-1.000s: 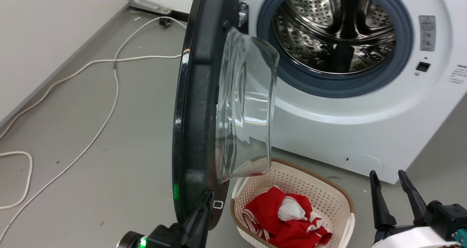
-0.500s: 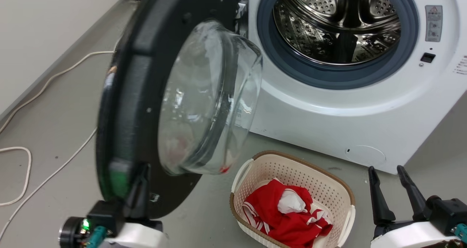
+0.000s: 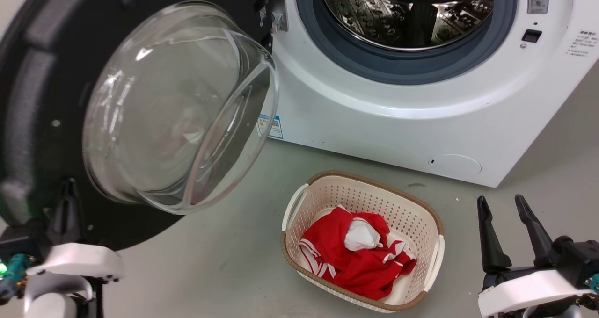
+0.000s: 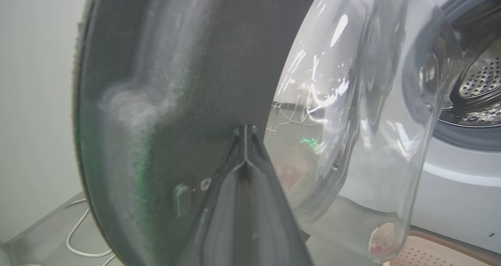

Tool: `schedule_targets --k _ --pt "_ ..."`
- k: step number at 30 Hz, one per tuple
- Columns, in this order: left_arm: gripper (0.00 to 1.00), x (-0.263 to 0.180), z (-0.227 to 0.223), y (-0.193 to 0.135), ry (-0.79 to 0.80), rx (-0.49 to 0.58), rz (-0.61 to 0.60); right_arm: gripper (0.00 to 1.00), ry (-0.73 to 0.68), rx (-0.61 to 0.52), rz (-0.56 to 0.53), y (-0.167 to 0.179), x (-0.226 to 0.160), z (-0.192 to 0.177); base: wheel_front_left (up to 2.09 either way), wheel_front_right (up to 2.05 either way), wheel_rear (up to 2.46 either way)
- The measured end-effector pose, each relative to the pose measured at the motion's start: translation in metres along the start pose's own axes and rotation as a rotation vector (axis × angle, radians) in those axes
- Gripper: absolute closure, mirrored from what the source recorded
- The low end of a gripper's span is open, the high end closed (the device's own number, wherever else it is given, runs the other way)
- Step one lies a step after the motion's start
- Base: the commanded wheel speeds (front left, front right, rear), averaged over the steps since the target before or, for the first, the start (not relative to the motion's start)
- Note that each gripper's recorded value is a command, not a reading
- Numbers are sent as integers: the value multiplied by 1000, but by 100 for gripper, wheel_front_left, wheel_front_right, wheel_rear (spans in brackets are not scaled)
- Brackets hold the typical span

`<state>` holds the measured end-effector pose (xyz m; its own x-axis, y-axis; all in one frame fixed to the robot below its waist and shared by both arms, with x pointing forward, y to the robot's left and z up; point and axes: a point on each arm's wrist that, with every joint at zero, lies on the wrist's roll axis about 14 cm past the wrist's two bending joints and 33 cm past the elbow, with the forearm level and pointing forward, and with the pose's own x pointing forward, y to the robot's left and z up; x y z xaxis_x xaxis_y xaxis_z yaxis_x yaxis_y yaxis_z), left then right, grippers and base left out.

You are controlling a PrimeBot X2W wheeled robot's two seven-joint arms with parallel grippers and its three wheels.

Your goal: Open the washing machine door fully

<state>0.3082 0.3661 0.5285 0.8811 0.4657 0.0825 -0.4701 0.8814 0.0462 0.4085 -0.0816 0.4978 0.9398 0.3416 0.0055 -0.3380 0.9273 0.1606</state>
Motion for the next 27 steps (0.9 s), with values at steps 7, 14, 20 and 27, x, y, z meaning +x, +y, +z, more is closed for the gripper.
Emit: schedule_targets --k 7,14,20,27 --pt "100 22 -5 29 21 33 64 0 8 2 -15 -7 6 -5 0 0 0" --pt "100 28 -9 52 40 46 110 0 12 3 -20 -8 5 -6 0 0 0" --pt "100 14 -10 45 32 37 106 0 -4 8 -22 -7 0 -1 0 0 0" --pt "100 -21 -5 16 -10 26 45 0 -25 -2 -30 -6 -14 8 0 0 0"
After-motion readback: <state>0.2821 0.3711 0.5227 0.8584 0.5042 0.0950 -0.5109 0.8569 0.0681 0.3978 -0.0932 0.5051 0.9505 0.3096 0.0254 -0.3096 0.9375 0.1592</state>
